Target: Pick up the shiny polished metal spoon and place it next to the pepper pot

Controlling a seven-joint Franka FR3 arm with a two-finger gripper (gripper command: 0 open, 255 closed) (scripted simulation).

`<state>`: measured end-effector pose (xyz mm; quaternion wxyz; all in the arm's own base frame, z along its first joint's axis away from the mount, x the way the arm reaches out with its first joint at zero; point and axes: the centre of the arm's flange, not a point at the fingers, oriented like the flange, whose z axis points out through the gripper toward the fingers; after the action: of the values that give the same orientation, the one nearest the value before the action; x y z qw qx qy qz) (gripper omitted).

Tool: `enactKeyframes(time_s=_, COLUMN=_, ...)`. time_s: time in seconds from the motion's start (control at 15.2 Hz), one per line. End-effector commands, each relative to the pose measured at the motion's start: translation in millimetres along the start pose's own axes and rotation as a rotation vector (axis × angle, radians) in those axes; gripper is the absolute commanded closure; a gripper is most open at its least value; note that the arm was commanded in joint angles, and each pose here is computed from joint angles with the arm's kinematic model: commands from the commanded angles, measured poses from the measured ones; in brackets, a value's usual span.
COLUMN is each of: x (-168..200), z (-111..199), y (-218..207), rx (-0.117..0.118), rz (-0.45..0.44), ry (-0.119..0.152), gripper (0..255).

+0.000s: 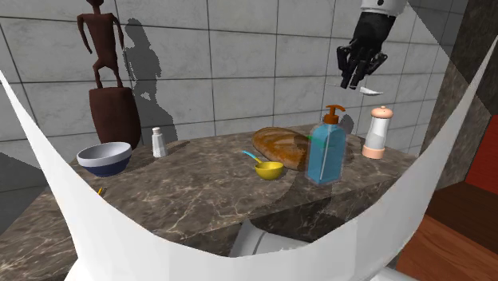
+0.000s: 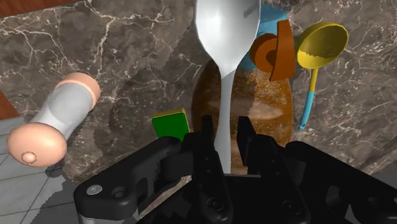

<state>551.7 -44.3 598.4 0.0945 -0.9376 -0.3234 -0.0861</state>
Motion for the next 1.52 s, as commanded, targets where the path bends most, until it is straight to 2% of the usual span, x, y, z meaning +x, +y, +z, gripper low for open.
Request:
enactKeyframes(time_s=0.0, x=-1.6, z=-1.7, y=27.6, rx=0.0, rz=-0.002, ry=-0.001, gripper=255)
enactKeyframes(time_s=0.53, x=-2.7, z=-15.4, y=133.4, rx=0.0, rz=-0.002, ry=-0.001, gripper=255)
enactKeyframes(time_s=1.45, x=-19.1, z=56.1, y=142.4, rx=0.0, rz=-0.002, ry=-0.001, gripper=255)
